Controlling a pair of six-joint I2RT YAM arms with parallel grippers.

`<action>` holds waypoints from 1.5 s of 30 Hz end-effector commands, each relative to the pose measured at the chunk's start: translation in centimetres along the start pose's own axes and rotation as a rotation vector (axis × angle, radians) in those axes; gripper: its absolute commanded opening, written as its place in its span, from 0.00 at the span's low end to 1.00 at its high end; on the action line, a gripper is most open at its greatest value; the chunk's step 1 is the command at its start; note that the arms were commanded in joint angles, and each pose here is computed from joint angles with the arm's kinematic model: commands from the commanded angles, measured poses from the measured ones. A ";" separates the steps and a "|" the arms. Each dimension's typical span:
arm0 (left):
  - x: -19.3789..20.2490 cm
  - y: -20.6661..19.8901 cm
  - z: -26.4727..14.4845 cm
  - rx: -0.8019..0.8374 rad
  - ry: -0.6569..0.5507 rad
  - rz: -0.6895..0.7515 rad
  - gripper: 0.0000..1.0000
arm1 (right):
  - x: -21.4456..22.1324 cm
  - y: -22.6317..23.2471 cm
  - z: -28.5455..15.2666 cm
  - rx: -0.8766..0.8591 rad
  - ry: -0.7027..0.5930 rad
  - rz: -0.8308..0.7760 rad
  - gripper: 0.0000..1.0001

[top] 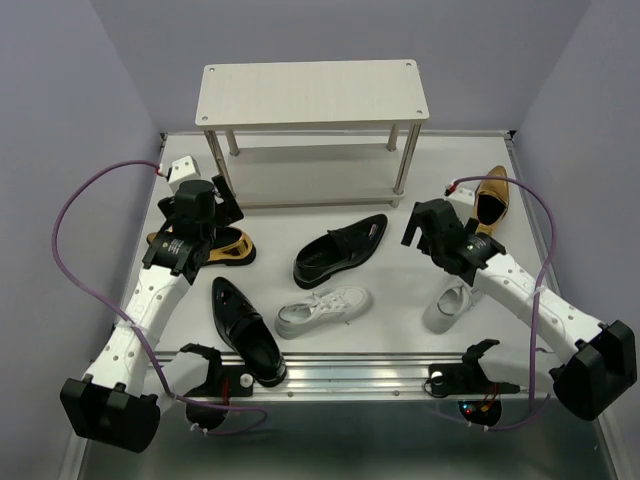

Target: Place and organize the shoes onto the shoe shelf

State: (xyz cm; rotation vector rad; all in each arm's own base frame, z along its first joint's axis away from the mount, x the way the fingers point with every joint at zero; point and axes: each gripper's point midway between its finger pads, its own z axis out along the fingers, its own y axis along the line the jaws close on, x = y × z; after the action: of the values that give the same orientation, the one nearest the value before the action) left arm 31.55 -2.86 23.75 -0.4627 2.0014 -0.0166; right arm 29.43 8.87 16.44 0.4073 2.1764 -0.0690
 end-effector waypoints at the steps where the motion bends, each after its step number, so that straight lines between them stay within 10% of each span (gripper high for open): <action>1: -0.7 -0.3 0.0 0.016 -0.026 -0.009 0.99 | -0.1 0.2 -0.4 -0.027 -0.005 0.060 1.00; 45: -1.6 -2.5 -1.1 0.133 -0.026 -0.064 0.99 | 11.2 21.0 -0.1 -0.457 0.300 0.211 0.89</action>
State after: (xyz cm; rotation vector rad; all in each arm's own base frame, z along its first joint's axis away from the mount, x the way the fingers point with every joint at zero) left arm 31.79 -4.91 23.96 -0.4477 2.0145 -0.1530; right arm 28.70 28.99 8.69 0.3698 2.3862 0.5053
